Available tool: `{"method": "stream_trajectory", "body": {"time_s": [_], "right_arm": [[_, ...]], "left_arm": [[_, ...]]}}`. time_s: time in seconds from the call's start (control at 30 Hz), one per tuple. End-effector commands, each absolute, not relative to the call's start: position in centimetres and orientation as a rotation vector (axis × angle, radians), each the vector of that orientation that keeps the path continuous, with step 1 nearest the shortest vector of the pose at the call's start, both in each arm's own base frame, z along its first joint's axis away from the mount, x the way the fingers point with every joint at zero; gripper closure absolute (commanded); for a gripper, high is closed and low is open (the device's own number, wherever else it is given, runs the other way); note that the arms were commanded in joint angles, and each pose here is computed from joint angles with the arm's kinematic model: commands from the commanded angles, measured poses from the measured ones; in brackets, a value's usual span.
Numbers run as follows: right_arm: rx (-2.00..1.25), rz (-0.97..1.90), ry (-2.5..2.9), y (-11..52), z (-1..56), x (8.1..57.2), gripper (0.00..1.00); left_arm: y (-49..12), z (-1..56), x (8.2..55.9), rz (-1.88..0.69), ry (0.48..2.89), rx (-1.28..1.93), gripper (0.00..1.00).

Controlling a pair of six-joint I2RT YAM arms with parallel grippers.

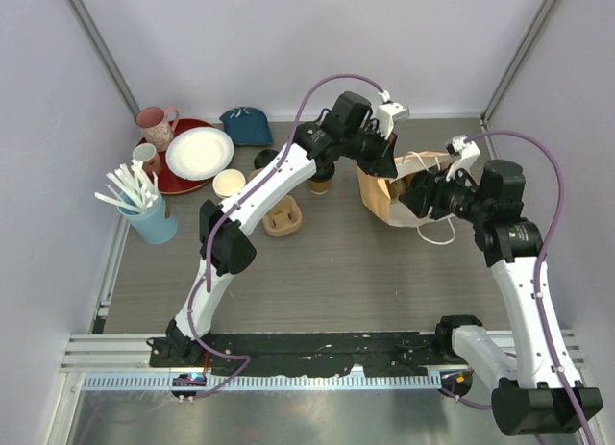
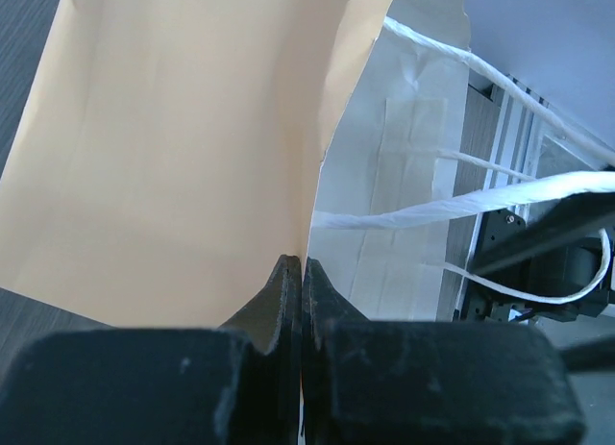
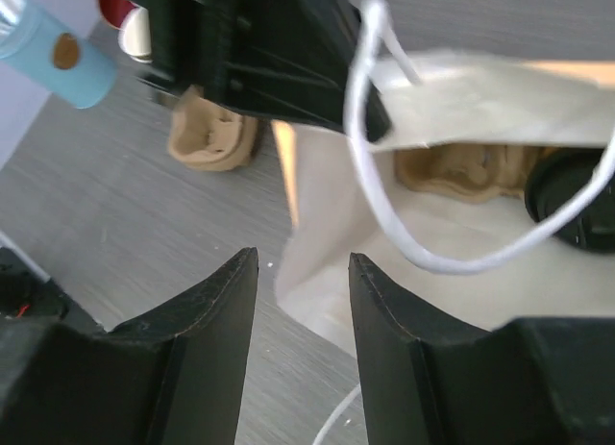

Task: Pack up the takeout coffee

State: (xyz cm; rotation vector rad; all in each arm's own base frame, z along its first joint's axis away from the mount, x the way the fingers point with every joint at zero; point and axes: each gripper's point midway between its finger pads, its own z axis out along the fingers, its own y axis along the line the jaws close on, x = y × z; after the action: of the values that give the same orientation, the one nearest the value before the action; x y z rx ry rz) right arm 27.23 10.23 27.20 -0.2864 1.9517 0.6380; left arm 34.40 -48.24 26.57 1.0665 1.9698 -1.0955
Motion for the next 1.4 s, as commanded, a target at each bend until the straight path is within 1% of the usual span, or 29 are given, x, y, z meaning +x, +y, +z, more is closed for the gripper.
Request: {"method": "stream_trajectory", "body": {"time_s": [0.0,0.03,0.1,0.13,0.4,0.6,0.87,1.1,1.3,1.33,1.37], "right_arm": [[-0.438,0.721,1.864,11.9,32.8,25.2,0.52],[-0.445,0.701,1.834,11.7,34.7,25.1,0.52],[-0.437,0.698,1.854,11.6,35.3,25.0,0.52],[-0.441,0.685,1.830,11.6,36.8,24.8,0.52],[-0.385,0.634,1.829,10.8,40.8,23.9,0.51],[-0.345,0.621,1.856,10.4,41.5,23.9,0.51],[-0.312,0.596,1.887,9.9,41.8,23.7,0.51],[-0.301,0.610,1.910,9.9,41.3,24.1,0.51],[-0.303,0.623,1.917,10.1,41.2,24.4,0.51],[-0.304,0.622,1.915,10.1,41.2,24.4,0.51],[-0.308,0.624,1.917,10.1,41.1,24.3,0.51]], "left_arm": [[-47.4,31.0,33.3,-1.146,1.898,1.053,1.00],[-47.3,31.2,33.2,-1.153,1.904,1.046,1.00],[-47.2,31.4,32.9,-1.167,1.926,1.024,1.00],[-47.0,31.5,32.7,-1.172,1.938,1.017,1.00],[-45.6,33.0,30.8,-1.209,2.003,0.975,1.00],[-44.2,33.4,28.6,-1.244,2.067,0.986,1.00],[-42.7,31.5,24.7,-1.380,2.195,1.034,1.00],[-42.1,28.3,24.3,-1.349,2.300,1.065,1.00],[-42.3,26.6,25.1,-1.302,2.345,1.098,1.00],[-42.3,26.9,25.5,-1.290,2.323,1.106,0.99],[-42.3,26.8,26.0,-1.258,2.321,1.098,0.91]]}}
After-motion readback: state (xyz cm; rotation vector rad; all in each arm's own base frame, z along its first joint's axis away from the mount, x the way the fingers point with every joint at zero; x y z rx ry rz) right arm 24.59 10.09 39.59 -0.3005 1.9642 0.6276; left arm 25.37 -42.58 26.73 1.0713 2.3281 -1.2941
